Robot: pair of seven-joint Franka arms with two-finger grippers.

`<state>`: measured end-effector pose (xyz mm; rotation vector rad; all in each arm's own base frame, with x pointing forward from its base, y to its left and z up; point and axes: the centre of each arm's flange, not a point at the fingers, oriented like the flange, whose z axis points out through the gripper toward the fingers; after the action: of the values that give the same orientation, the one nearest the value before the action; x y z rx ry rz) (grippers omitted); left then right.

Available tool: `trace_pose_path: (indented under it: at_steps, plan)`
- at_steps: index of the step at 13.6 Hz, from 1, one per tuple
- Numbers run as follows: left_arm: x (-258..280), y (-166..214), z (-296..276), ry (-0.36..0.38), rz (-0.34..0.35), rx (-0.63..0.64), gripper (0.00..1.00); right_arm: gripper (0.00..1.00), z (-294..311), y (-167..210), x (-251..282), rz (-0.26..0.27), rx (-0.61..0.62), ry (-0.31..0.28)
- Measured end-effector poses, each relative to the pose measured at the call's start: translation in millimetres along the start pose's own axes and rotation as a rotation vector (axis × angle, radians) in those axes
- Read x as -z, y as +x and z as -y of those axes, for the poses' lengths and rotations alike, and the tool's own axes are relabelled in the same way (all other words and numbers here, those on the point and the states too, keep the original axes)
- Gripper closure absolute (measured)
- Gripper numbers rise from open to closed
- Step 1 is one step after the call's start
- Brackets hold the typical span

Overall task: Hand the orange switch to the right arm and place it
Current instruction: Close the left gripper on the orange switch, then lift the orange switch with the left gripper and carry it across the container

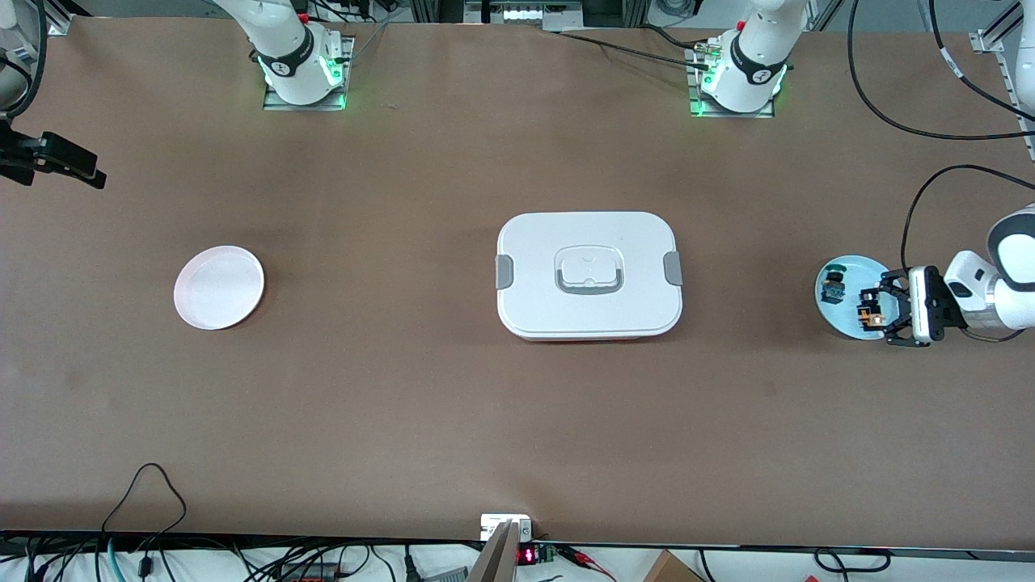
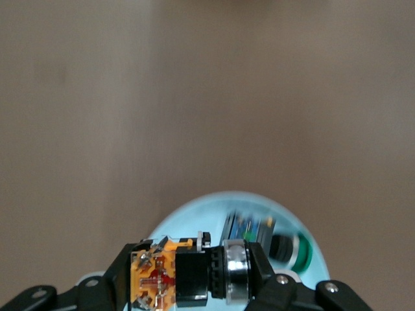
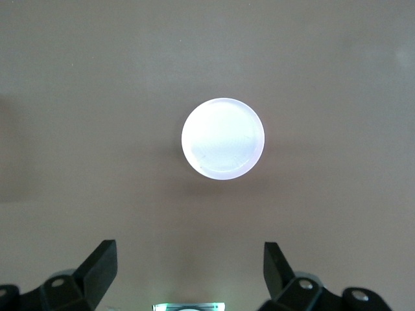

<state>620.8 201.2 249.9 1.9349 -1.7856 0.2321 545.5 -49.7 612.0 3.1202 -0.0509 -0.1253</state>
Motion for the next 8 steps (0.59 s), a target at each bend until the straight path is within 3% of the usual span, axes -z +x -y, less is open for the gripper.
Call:
trace_pose_path:
  at_steps: [4,8]
  plan:
    - [-15.4,101.7,6.5,-0.101,-0.371,-0.054,0.28,0.0,0.3,5.7,-2.9,-0.015,-0.001,0.0]
    - [-77.7,272.2,11.1,-0.236,-0.733,-0.156,0.28,0.0,0.5,10.1,-11.8,-0.038,0.0,0.001]
